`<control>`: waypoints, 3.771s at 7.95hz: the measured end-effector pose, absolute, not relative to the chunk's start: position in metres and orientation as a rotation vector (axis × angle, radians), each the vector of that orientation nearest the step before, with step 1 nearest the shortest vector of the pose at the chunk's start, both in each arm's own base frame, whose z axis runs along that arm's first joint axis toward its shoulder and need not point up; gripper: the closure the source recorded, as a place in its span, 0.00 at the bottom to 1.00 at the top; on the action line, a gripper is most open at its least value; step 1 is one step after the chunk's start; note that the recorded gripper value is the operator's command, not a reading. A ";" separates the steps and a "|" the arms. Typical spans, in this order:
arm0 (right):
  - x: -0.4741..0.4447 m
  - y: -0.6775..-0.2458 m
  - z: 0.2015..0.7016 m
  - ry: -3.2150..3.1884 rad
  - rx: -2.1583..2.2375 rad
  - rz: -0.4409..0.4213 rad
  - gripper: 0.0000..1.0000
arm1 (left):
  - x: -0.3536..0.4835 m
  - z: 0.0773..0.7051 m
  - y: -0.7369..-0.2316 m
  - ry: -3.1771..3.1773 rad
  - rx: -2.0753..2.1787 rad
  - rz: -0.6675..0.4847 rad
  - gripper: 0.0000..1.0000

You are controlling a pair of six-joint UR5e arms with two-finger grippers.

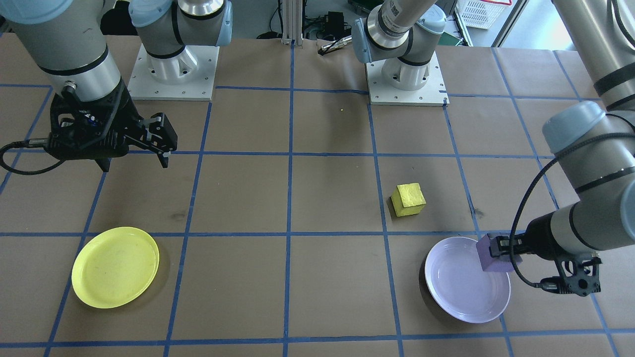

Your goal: Sort blocks by color into plates

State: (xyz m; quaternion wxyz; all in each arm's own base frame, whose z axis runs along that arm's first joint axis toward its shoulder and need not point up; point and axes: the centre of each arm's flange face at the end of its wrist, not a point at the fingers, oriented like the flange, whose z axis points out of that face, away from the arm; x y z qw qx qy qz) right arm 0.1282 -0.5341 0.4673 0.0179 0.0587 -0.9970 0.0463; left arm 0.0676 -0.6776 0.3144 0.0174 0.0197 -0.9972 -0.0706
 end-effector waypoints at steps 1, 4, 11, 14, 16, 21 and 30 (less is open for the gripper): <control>0.128 -0.535 0.467 -3.098 0.184 0.143 0.00 | 0.067 0.303 -0.692 -3.090 0.069 -0.206 0.77; 0.128 -0.537 0.464 -3.099 0.181 0.139 0.00 | 0.068 0.285 -0.707 -3.093 0.082 -0.178 0.38; 0.128 -0.547 0.462 -3.095 0.185 0.211 0.00 | 0.064 0.265 -0.705 -3.082 0.069 -0.219 0.12; 0.128 -0.550 0.461 -3.093 0.184 0.224 0.00 | 0.017 0.280 -0.679 -3.069 0.300 -0.237 0.12; 0.128 -0.550 0.462 -3.092 0.183 0.230 0.00 | -0.038 0.289 -0.650 -3.066 0.388 -0.261 0.17; 0.127 -0.553 0.463 -3.089 0.179 0.258 0.00 | -0.030 0.251 -0.577 -3.040 0.337 -0.372 0.16; 0.127 -0.554 0.460 -3.088 0.166 0.244 0.00 | -0.044 0.228 -0.542 -3.023 0.383 -0.475 0.13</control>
